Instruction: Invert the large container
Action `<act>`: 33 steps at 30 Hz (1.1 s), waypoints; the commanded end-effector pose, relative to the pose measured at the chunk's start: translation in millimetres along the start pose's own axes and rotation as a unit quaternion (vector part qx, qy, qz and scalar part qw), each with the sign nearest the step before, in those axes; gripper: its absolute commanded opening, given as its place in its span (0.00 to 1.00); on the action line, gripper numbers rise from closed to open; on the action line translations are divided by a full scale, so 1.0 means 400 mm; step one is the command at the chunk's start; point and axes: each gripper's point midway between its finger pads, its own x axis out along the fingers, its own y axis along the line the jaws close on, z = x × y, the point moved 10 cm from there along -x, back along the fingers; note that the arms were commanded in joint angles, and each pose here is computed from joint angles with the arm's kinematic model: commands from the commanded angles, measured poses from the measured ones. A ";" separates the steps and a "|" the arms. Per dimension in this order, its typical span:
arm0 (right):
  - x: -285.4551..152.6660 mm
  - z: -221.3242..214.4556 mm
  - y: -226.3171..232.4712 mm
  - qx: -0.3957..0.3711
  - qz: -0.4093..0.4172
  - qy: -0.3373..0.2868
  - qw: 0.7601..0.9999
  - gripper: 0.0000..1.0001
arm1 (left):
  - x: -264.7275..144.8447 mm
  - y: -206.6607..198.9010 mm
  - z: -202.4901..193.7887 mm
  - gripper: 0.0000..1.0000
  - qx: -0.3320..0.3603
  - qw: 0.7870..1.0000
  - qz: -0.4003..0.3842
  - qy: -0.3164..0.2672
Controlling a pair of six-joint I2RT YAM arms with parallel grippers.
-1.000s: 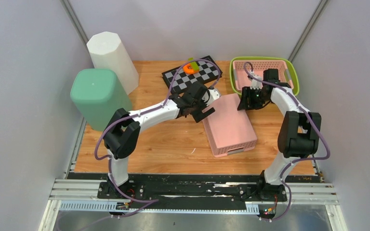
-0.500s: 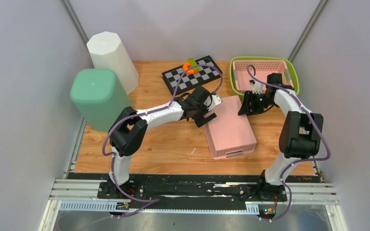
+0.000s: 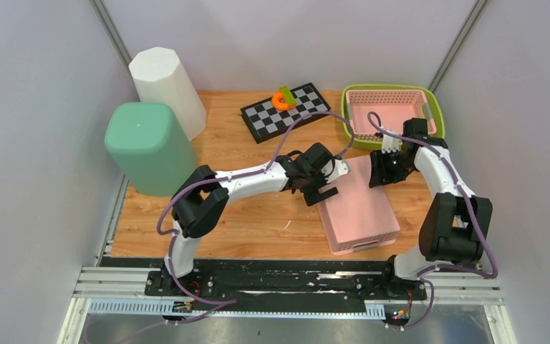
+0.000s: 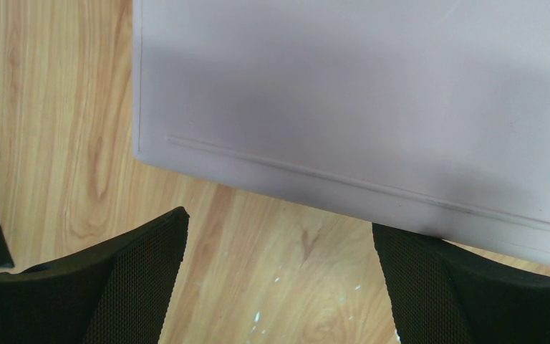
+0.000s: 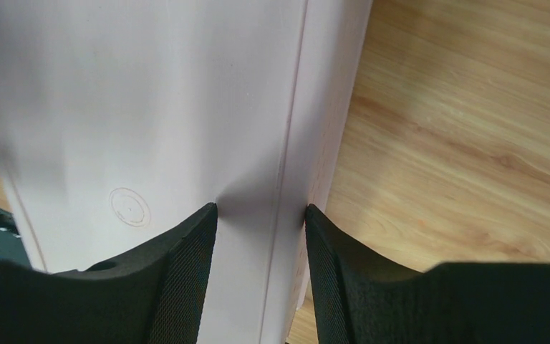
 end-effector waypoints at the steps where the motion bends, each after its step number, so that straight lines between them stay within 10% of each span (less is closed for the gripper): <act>1: -0.012 -0.046 -0.032 0.005 -0.042 0.046 0.998 0.51 | 0.036 -0.039 0.065 1.00 -0.004 1.000 -0.019 -0.023; 33: -0.136 -0.175 -0.343 0.144 -0.173 0.029 0.974 0.51 | 0.216 -0.151 0.324 1.00 0.015 0.995 0.048 -0.083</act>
